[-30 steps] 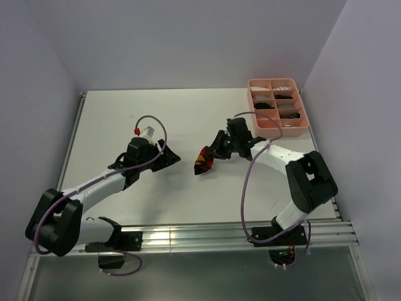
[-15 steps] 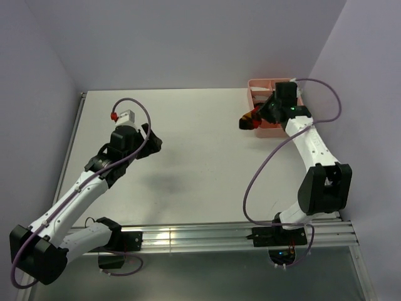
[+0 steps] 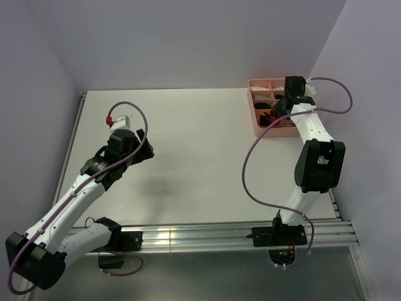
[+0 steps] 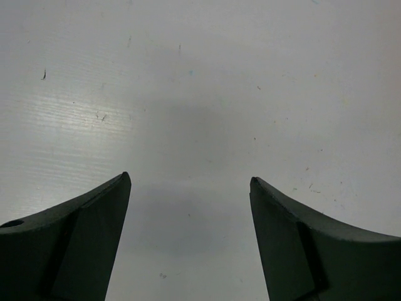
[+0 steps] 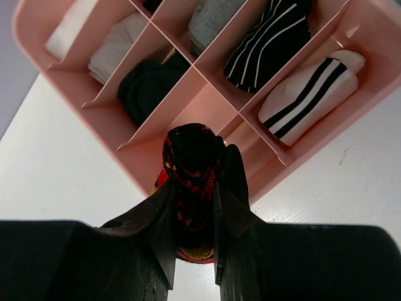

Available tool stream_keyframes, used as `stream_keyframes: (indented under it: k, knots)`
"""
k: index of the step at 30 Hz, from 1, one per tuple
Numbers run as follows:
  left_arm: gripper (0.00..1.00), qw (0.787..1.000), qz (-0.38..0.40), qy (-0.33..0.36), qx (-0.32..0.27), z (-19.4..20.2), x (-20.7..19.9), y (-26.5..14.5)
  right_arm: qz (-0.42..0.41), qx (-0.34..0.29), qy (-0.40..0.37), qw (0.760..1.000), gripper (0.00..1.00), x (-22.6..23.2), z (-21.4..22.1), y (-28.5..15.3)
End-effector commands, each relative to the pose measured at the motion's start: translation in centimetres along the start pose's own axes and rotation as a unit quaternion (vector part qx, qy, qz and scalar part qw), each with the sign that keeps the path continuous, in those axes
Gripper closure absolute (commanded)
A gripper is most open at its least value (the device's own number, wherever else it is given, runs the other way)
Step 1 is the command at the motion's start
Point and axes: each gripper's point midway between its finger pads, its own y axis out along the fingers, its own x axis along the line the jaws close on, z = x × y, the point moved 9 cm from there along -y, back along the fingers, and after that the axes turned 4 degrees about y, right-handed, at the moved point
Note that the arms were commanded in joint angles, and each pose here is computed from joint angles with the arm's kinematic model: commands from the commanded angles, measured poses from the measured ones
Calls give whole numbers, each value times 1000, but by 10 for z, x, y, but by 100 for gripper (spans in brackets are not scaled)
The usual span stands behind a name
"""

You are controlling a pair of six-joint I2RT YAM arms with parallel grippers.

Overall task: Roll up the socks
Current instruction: Place the sock in the storage box.

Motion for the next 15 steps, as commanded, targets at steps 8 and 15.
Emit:
stream_keyframes:
  k: [8, 15]
  knots:
    - [18, 1000, -19, 10, -16, -7, 3, -2, -35, -8, 45, 998, 100, 6, 12, 38]
    - [18, 1000, -22, 12, -14, -6, 3, 1, -30, 31, 88, 995, 100, -2, 36, 55]
